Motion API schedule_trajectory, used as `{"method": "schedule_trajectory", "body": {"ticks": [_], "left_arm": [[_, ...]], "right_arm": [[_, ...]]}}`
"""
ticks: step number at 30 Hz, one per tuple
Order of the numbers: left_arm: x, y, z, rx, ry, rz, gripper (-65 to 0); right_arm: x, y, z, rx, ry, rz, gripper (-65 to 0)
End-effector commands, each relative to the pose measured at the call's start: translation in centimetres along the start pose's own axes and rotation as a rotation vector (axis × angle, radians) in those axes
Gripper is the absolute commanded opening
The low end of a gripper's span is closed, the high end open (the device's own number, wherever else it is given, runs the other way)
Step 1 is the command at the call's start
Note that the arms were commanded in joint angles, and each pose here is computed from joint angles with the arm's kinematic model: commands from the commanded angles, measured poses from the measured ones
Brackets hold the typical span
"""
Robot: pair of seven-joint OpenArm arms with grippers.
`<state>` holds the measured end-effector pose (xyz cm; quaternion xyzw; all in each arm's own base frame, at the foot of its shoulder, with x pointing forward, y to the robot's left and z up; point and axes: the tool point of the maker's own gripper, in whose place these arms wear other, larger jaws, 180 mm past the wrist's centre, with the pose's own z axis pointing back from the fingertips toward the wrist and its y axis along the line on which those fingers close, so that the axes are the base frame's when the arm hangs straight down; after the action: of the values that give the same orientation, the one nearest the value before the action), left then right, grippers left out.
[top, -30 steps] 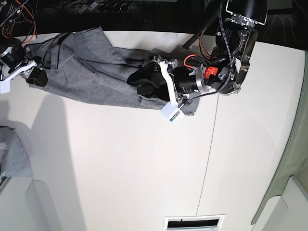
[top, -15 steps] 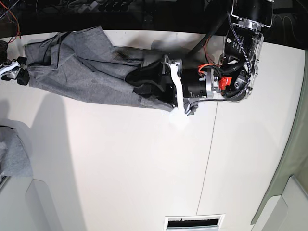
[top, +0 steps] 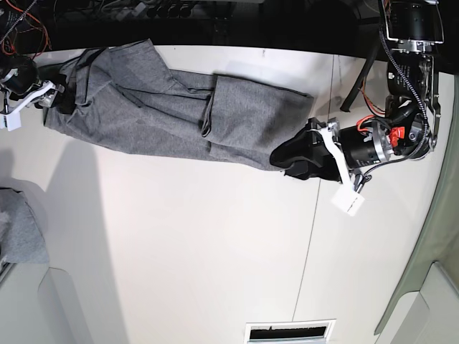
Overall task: Layout the t-shirt on the table in an organized manner, then fold the t-shirt properly
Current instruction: 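Carry the strip end with the left gripper toward the right gripper, then fold the strip again, bringing both grippers together over the shirt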
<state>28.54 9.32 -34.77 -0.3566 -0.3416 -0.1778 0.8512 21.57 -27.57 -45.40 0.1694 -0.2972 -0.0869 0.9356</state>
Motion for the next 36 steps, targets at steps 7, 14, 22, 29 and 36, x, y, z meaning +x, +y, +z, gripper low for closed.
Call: {"method": "schedule_trajectory", "body": {"ticks": [7,14,22,29,36], "left_arm": [[-3.4,3.3,2.0,0.144,0.082,-0.047,-28.4],[-7.1,5.5,1.9,0.173,0.148,0.063,-28.4],[-11.1,5.0,0.3,0.126,0.223,0.155,-28.4],[-12.8,-0.2,-3.8,-0.018,0.279,0.112,-28.4],[-13.4,-3.2,-6.4,-0.073,0.295,0.094,-28.4]], "right_arm": [[1.3,0.5,-0.1,0.012,-0.031,0.015,-65.0],[3.3,-0.5,1.3,-0.018,-0.098,0.006,-65.0],[7.9,5.2,3.8,0.164,-0.234,0.022,-65.0],[8.4,15.9,3.1,0.378,-0.346,0.014,-65.0],[5.7,25.6,0.8,0.557,-0.287,0.039,-65.0]]}}
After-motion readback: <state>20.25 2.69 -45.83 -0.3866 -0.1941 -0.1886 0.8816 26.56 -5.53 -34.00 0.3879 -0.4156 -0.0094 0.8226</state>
